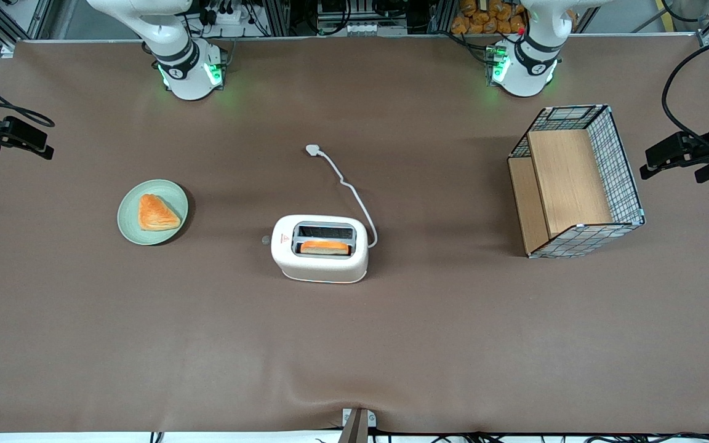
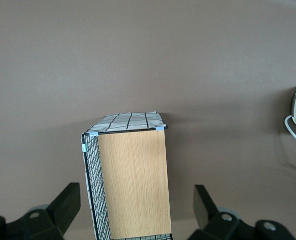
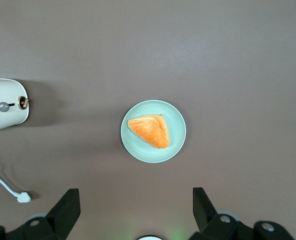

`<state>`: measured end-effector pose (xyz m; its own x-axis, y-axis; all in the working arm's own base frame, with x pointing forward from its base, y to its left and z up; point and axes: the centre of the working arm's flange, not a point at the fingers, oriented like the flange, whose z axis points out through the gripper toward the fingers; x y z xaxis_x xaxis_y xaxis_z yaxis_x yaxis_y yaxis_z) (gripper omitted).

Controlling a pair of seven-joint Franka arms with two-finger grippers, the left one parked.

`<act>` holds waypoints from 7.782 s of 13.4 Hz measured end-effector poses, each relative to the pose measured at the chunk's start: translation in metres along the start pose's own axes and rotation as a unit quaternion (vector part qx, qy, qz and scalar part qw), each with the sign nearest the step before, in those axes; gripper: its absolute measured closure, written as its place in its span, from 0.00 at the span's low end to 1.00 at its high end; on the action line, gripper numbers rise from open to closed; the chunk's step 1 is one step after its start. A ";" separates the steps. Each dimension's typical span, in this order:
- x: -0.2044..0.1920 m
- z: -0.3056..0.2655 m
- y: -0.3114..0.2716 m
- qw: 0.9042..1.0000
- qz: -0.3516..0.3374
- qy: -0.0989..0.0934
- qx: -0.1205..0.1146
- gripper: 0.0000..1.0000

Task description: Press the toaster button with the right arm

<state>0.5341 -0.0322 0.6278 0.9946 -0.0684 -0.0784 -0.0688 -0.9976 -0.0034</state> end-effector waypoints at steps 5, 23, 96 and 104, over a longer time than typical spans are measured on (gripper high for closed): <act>0.000 0.000 0.000 1.000 0.000 0.002 0.000 0.00; 0.054 0.104 -0.074 0.991 -0.042 -0.091 0.085 0.00; 0.120 0.395 -0.226 0.933 -0.064 -0.105 0.338 0.99; 0.153 0.362 -0.201 0.937 -0.059 -0.054 0.341 0.64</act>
<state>0.6720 0.1611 0.2552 0.9874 0.0797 -0.1369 -0.0292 -0.7581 -0.6515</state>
